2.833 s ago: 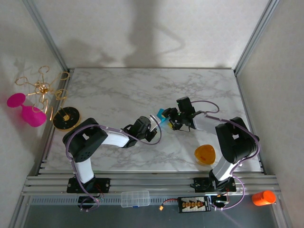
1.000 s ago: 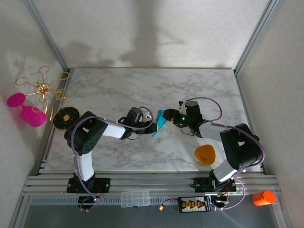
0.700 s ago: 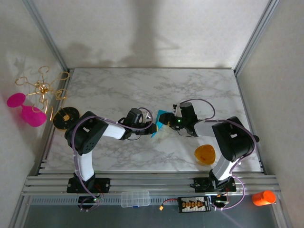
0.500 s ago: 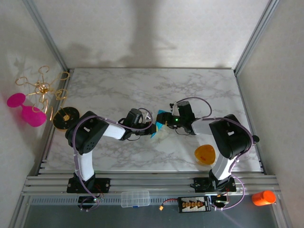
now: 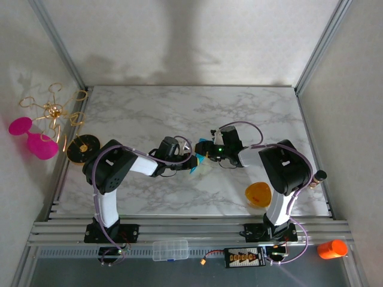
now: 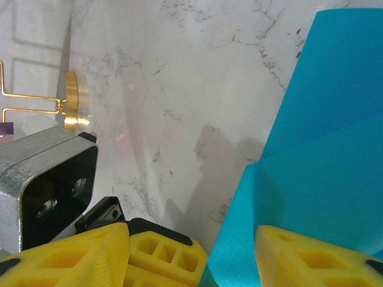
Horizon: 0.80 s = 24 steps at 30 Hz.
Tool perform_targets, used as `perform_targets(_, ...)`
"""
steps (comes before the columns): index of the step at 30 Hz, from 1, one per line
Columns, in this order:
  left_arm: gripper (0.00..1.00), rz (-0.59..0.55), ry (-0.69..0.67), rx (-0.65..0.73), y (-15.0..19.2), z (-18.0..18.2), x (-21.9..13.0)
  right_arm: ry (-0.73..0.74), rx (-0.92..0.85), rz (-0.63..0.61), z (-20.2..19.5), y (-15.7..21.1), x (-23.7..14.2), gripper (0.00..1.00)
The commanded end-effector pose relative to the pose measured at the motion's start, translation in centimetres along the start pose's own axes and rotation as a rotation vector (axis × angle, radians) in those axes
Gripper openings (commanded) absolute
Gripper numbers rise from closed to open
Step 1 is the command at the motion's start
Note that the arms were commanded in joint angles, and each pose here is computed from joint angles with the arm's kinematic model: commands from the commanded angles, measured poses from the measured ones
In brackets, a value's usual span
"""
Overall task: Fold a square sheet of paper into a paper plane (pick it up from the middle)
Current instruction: Fold the wing for the fifth time at the center of the table.
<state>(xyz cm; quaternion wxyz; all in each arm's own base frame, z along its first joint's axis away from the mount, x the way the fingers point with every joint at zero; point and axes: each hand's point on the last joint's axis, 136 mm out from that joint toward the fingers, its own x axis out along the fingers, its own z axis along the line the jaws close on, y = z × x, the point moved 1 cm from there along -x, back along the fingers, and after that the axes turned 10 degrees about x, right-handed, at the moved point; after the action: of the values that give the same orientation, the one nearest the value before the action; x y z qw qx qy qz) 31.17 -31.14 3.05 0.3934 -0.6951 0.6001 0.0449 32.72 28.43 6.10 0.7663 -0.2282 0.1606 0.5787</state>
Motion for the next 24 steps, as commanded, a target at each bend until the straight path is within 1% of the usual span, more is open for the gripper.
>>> perform_targets(1, 0.13, 0.032, -0.042, -0.042, 1.5, 1.9, 0.2, -0.03, -0.043, 0.013, 1.0, -0.1, 0.5, 0.58)
perform_targets(8, 0.16, 0.034, -0.048, -0.057, 1.6, 2.2, 0.2, -0.016, -0.04, 0.005, 0.8, -0.2, 0.3, 0.57)
perform_targets(17, 0.06, 0.034, -0.067, -0.102, 1.7, 2.9, -0.1, -0.008, -0.056, -0.035, 1.4, -0.7, -0.5, 0.57)
perform_targets(24, 0.04, 0.047, -0.057, -0.162, 1.9, 3.3, 0.0, 0.005, -0.082, -0.088, 1.6, -1.1, -1.8, 0.57)
